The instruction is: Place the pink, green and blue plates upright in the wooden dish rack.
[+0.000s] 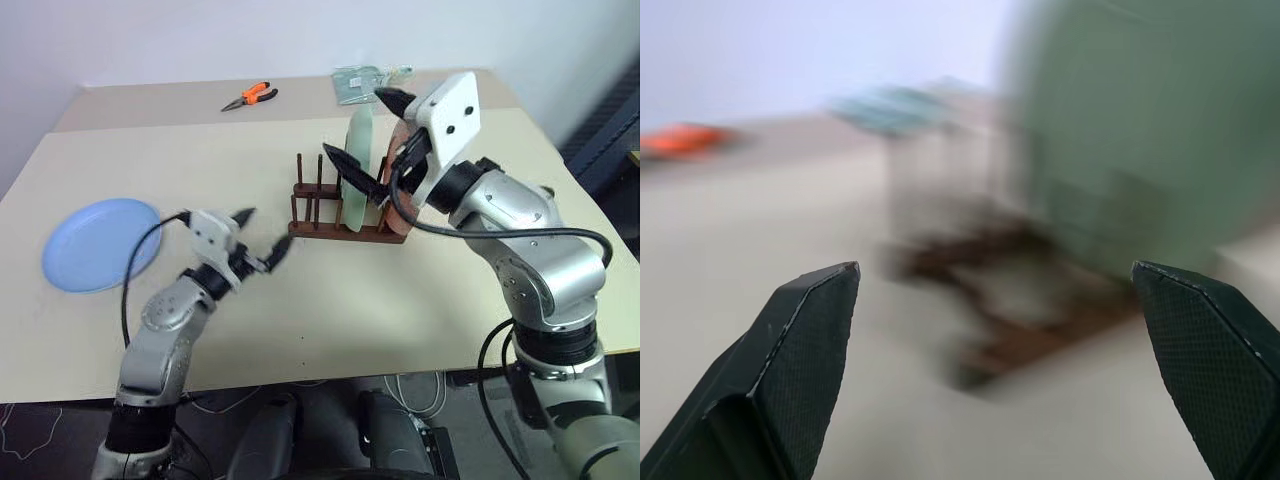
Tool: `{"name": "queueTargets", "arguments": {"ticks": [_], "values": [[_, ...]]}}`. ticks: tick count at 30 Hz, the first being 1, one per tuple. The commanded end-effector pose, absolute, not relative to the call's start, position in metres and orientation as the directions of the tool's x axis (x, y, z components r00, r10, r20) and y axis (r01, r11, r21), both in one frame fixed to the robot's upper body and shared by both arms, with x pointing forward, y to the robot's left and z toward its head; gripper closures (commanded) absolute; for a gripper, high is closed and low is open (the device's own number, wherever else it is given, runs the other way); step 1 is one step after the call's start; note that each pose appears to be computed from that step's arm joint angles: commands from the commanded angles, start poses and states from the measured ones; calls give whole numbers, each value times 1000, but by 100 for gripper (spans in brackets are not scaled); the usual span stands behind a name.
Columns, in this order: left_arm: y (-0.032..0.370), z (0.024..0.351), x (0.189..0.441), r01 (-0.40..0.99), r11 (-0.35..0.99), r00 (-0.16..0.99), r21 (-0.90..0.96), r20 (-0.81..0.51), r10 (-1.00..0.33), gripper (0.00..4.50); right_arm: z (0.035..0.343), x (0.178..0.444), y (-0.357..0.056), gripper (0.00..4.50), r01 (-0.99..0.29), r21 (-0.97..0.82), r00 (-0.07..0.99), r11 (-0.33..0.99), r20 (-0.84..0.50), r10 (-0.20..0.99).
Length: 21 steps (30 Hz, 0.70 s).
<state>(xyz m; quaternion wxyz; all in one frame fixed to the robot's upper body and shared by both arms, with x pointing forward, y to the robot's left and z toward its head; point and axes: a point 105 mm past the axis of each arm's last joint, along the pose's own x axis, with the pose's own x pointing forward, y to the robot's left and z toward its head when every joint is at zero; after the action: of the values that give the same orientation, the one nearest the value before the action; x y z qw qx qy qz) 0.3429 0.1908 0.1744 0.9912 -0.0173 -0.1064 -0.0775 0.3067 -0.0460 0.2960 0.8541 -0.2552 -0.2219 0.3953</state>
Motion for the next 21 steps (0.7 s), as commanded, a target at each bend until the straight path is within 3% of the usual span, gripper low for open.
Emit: {"name": "queueTargets", "arguments": {"ticks": [1, 3, 6, 16, 18, 21], "values": [[296, 181, 332, -455, 887, 868, -84, 180, 462, 0, 288, 300, -23, 4, -553, -707, 494, 441, 148, 857], [326, 177, 316, -621, 778, 767, -98, 130, 629, 0, 282, 301, -17, 4, -557, -718, 477, 418, 136, 868], [346, 169, 294, -721, 676, 676, -152, 64, 734, 0, 276, 303, -10, 4, -571, -715, 458, 404, 131, 879], [354, 114, 262, -779, 418, 578, -468, -278, 767, 0, 265, 306, -8, 4, -582, -710, 452, 395, 121, 884], [353, 106, 265, -764, 407, 598, -500, -313, 738, 55, 264, 305, -9, 0, -576, -713, 455, 399, 126, 882], [351, 106, 275, -722, 433, 648, -540, -308, 697, 191, 263, 304, -9, 0, -564, -719, 463, 406, 131, 877]]}}
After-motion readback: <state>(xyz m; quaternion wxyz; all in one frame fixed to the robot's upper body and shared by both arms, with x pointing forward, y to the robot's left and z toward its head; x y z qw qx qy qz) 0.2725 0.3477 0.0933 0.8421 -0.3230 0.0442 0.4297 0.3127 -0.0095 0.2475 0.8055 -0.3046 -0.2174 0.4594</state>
